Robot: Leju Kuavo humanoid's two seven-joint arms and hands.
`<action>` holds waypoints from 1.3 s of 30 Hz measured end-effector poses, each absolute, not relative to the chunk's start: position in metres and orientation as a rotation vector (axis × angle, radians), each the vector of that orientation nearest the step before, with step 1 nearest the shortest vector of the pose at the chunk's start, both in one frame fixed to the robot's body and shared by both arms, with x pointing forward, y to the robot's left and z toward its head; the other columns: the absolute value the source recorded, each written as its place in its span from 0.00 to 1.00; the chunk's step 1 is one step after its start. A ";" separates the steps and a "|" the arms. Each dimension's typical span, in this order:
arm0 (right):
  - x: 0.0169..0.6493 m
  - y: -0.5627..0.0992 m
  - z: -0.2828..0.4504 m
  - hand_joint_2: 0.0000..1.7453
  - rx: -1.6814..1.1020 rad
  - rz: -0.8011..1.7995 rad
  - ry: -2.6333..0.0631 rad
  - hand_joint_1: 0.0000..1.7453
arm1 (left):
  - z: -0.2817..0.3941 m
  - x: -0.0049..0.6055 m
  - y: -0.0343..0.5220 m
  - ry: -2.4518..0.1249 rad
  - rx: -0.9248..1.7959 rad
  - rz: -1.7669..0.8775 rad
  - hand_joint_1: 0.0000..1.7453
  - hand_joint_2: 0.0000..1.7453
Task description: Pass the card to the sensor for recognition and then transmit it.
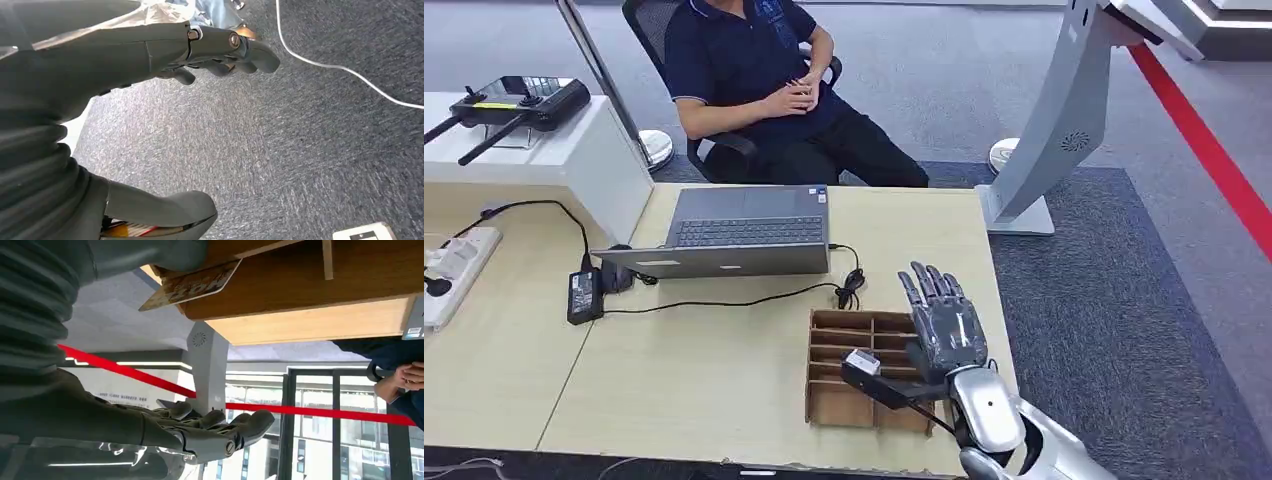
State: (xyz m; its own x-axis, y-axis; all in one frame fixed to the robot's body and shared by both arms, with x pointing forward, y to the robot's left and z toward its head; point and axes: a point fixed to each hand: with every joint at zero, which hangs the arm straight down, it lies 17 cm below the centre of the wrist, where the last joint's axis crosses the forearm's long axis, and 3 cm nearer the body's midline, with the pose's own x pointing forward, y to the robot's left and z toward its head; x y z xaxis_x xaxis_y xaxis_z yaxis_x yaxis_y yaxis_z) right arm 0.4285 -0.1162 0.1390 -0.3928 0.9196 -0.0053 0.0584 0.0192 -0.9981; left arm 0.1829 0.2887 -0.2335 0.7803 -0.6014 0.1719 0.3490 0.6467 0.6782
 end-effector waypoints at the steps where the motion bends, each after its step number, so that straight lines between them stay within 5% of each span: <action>1: 0.428 -0.116 0.139 1.00 -1.031 1.466 -1.553 0.14 | -0.234 0.183 0.289 -0.405 0.673 -0.557 0.00 1.00; 39: 0.438 -0.128 0.142 1.00 -1.085 1.542 -1.488 0.17 | -0.234 0.182 0.289 -0.406 0.670 -0.549 0.00 1.00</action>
